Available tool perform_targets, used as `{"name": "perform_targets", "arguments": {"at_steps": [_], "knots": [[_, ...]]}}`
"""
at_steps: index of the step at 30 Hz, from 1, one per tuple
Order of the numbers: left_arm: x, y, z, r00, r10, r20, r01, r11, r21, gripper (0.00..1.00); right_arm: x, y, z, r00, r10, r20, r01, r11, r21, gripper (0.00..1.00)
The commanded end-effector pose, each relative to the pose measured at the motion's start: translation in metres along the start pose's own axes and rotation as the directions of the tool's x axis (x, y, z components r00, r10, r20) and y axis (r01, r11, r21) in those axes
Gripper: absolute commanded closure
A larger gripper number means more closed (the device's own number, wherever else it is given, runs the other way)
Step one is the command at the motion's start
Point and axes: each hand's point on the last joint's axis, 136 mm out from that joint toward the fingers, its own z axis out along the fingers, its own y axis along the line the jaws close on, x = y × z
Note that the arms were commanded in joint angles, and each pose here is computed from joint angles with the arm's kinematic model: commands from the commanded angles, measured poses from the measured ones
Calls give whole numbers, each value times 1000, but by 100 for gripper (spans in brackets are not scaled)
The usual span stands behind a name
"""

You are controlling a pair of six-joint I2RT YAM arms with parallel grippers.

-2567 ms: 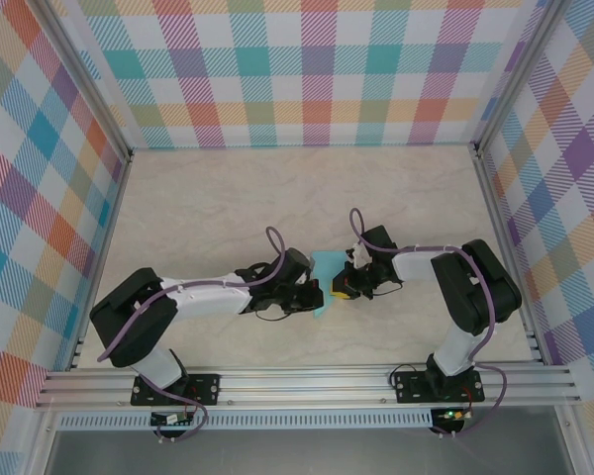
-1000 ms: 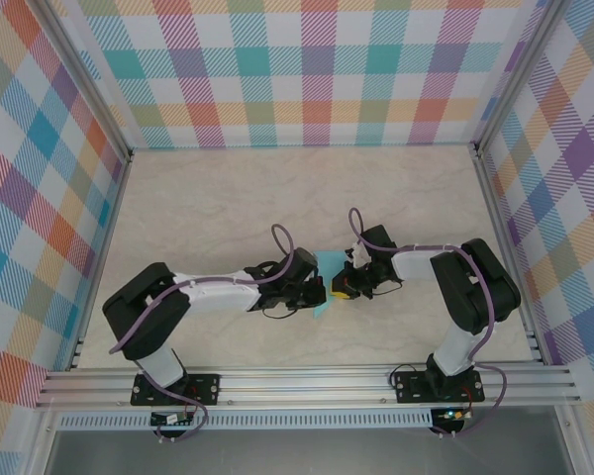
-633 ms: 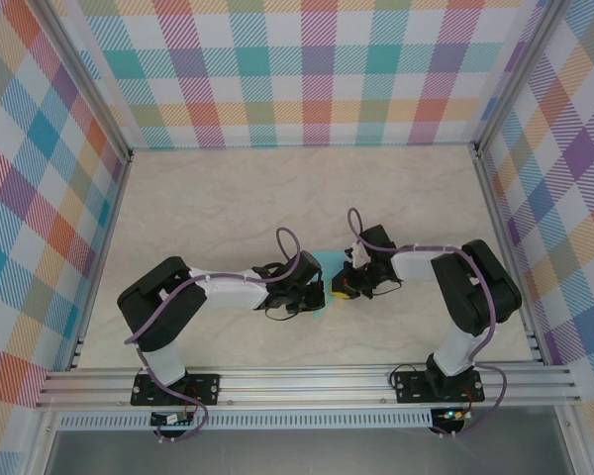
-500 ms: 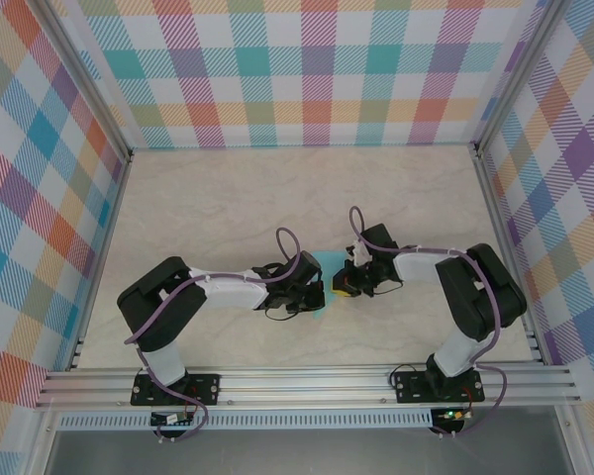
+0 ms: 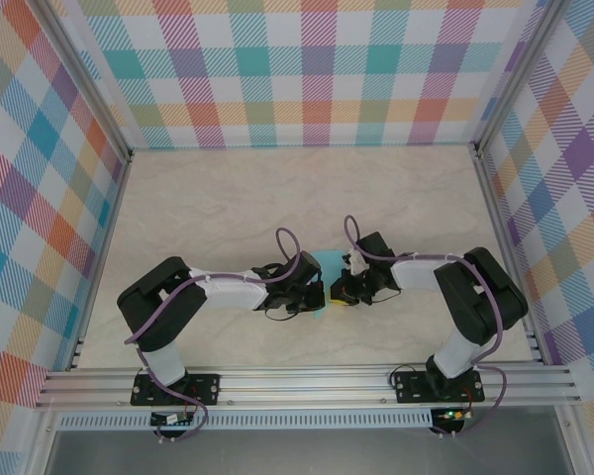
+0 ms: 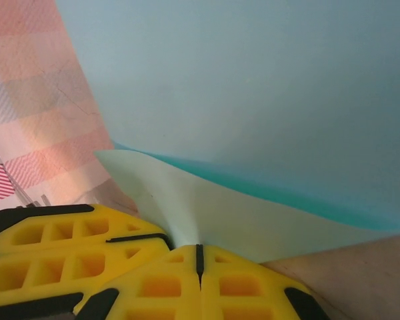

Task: Fold a paper plane with a square sheet of paper (pick it up from the middle)

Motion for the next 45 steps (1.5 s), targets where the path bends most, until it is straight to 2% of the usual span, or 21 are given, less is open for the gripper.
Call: {"name": "perform_targets", "arguments": {"at_steps": [1,12,31,39,45], "knots": [[16,37,9,999,-6,-53,0,993,-116,100,-11,-13,4,999,9,35,-11,998,62,96],[23,50,10,998,-2,-69,-9,988,-154,100,-36,-23,-9,996,46,75,-49,998,39,96],[24,45,11,996,7,-87,-19,991,-134,100,-45,8,-27,994,-31,105,35,999,-37,94],[23,41,11,996,17,-90,-28,992,-124,100,-56,-20,-15,993,-13,117,4,997,76,95],[25,44,11,995,16,-98,-29,991,-130,100,-62,-23,-18,989,-19,144,7,997,80,95]]}}
